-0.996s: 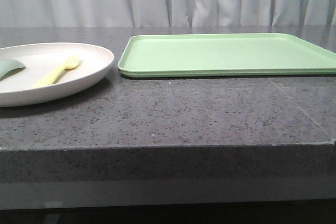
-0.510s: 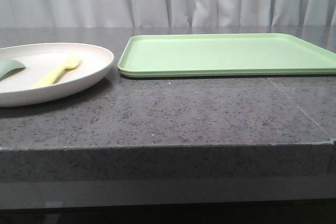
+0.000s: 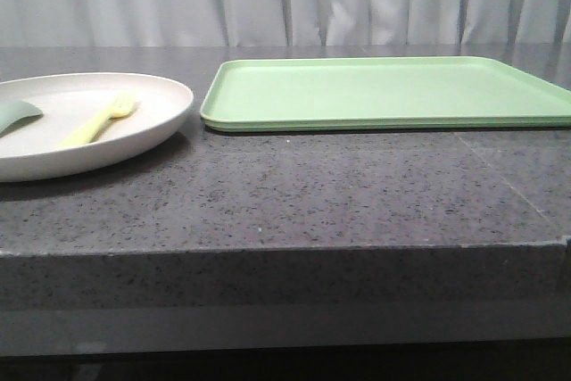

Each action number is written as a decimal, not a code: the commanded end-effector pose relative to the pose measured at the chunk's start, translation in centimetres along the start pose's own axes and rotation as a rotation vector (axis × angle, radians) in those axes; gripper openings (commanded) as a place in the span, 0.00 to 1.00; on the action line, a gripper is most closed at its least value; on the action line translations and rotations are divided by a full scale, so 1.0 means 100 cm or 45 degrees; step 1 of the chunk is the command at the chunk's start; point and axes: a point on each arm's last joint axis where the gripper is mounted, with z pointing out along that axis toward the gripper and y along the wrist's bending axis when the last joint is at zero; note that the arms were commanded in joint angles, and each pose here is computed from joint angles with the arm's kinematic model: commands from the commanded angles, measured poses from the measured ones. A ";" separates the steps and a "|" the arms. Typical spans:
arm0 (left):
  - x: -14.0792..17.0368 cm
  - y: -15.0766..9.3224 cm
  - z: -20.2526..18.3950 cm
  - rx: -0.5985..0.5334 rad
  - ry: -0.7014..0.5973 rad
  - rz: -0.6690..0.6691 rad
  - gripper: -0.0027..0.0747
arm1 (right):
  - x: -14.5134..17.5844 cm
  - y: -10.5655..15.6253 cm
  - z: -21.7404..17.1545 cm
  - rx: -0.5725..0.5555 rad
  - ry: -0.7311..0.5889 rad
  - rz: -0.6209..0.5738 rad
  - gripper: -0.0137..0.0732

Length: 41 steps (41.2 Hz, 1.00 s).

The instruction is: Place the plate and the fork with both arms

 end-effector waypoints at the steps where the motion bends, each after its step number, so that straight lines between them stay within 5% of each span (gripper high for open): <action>1: -0.028 0.000 0.012 0.002 0.057 -0.013 0.82 | -0.020 0.001 -0.003 0.005 -0.154 -0.026 0.77; 22: -0.045 -0.002 0.127 -0.018 0.872 -0.026 0.70 | -0.020 0.001 -0.003 0.005 -0.150 -0.026 0.77; 41: -0.017 -0.006 0.176 0.002 1.084 -0.063 0.70 | -0.020 0.001 -0.003 0.005 -0.150 -0.026 0.77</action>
